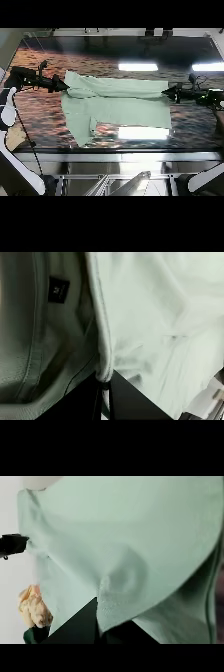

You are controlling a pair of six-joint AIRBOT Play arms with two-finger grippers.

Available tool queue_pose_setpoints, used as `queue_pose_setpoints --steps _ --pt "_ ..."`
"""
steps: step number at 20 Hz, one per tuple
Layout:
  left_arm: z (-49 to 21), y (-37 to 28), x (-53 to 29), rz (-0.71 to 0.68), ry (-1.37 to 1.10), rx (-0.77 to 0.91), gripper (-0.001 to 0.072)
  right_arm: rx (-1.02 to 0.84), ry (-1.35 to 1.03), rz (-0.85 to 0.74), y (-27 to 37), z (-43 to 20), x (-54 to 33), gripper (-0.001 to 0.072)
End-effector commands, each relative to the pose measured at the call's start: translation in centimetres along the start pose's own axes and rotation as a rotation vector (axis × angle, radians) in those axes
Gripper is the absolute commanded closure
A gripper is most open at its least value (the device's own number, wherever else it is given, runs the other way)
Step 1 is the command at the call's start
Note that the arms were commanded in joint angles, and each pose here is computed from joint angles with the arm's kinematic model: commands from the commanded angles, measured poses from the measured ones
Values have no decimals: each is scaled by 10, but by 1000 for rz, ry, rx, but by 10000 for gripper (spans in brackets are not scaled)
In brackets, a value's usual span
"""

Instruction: Fold the shirts.

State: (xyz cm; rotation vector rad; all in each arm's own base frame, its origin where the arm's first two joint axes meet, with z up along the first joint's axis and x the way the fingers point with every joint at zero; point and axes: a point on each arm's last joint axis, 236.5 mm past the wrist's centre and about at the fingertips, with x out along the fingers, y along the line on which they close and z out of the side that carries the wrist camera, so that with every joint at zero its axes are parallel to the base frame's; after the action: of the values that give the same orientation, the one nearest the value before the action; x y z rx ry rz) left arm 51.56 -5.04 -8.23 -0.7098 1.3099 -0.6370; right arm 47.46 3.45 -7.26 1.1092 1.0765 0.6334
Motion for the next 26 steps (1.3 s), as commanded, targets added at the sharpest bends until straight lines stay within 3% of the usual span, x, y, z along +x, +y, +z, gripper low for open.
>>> queue_pose_setpoints --steps 1,3,4,5,7,8,11,12,13,16,21,26 --pt "-11 9 10 26 48 -45 694 33 30 -19 -7 -8 1 687" --pt "-6 6 6 36 43 -29 700 34 35 -9 -5 -9 0 660" --pt "-4 0 1 33 44 -9 676 34 38 1 -3 -9 0 456" --pt "-1 -5 -7 30 44 8 502 35 47 12 0 -11 -1 282" --pt "-2 -19 -26 13 73 6 168 27 68 43 11 -16 -10 262" --pt "-7 -23 -38 5 97 -33 100 19 71 59 18 -17 -19 263" --pt "-51 -26 -69 -39 239 -205 108 23 66 71 36 -19 -57 265" --pt "-68 -28 -75 -55 265 -248 212 26 66 35 36 -23 -71 267" --pt "-83 -30 -80 -69 259 -265 237 32 60 -9 33 -27 -82 270" --pt "-129 -28 -86 -68 197 -304 235 38 -1 -111 29 -46 -109 270" --pt "-239 -6 -72 102 279 -387 233 34 -114 -207 37 -98 -106 269" --pt "-239 3 -55 157 139 -382 234 43 -132 -230 32 -141 -97 266"
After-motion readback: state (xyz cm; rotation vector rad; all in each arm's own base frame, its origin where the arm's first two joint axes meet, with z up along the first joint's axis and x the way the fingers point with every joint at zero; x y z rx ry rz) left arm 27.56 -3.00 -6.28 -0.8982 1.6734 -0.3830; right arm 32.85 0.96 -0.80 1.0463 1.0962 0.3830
